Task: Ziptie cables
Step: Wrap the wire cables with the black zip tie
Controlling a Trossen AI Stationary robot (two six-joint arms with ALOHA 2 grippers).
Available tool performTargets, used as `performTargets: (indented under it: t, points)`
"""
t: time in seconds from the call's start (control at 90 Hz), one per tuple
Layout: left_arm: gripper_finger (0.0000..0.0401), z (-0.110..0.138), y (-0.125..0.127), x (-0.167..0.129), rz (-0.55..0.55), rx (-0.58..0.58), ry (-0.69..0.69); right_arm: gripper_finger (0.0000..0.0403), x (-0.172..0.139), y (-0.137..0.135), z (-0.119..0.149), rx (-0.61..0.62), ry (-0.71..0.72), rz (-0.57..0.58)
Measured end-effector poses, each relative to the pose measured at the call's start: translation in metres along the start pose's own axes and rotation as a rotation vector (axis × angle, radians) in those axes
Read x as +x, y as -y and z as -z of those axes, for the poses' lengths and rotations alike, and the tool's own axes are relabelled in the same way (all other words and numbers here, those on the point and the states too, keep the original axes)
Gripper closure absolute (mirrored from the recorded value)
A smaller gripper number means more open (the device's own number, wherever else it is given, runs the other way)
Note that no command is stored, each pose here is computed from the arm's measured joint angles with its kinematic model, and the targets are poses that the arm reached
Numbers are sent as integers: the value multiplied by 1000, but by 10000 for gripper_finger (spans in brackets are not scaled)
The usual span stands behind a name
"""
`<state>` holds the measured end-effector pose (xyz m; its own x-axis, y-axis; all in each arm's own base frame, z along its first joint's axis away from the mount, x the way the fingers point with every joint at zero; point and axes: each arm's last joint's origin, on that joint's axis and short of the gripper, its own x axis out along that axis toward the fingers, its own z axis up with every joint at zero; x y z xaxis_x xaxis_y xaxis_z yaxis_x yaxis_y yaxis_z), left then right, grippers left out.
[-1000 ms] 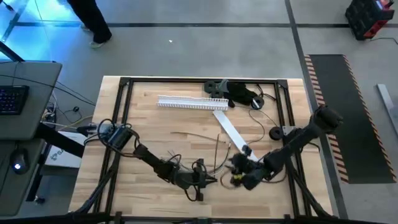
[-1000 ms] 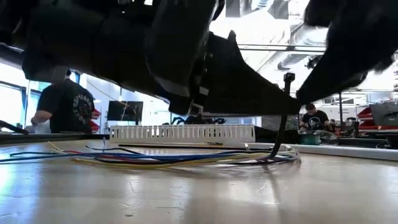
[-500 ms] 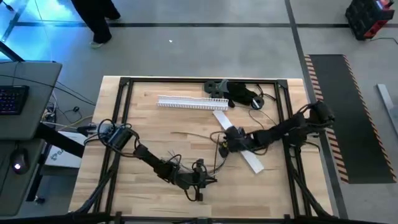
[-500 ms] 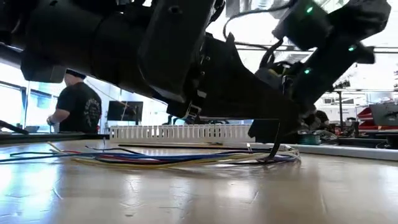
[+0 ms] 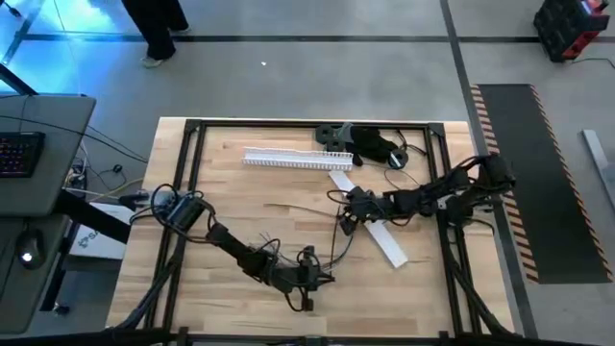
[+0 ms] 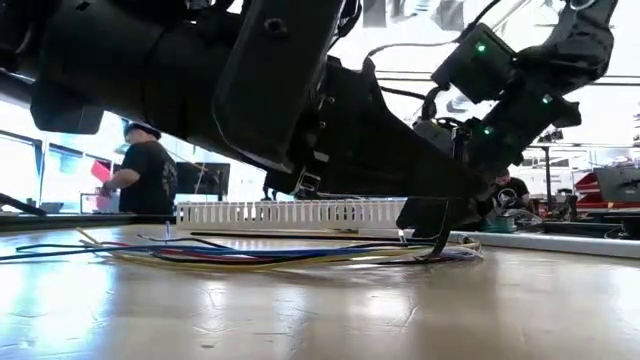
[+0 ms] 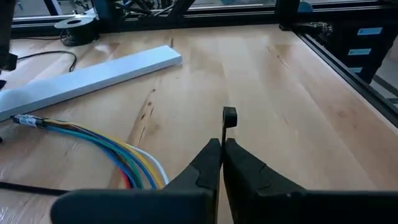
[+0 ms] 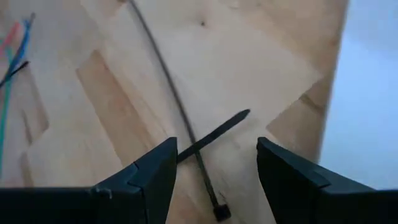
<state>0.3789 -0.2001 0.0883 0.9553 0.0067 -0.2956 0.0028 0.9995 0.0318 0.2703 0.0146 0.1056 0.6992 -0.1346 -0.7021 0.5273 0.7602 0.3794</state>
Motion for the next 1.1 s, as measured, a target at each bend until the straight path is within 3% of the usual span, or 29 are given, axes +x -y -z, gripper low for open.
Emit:
performTargets:
  t: [0.367, 0.756, 1.1]
  points:
    - [401, 0, -1, 1, -2, 9, -1, 206, 15, 5, 2, -51, 27, -67]
    - [401, 0, -3, 2, 15, 7, -5, 209, 17, -7, 10, -274, 42, -140]
    - [401, 0, -3, 2, 16, 7, -6, 310, 15, -11, 13, -322, 70, -127]
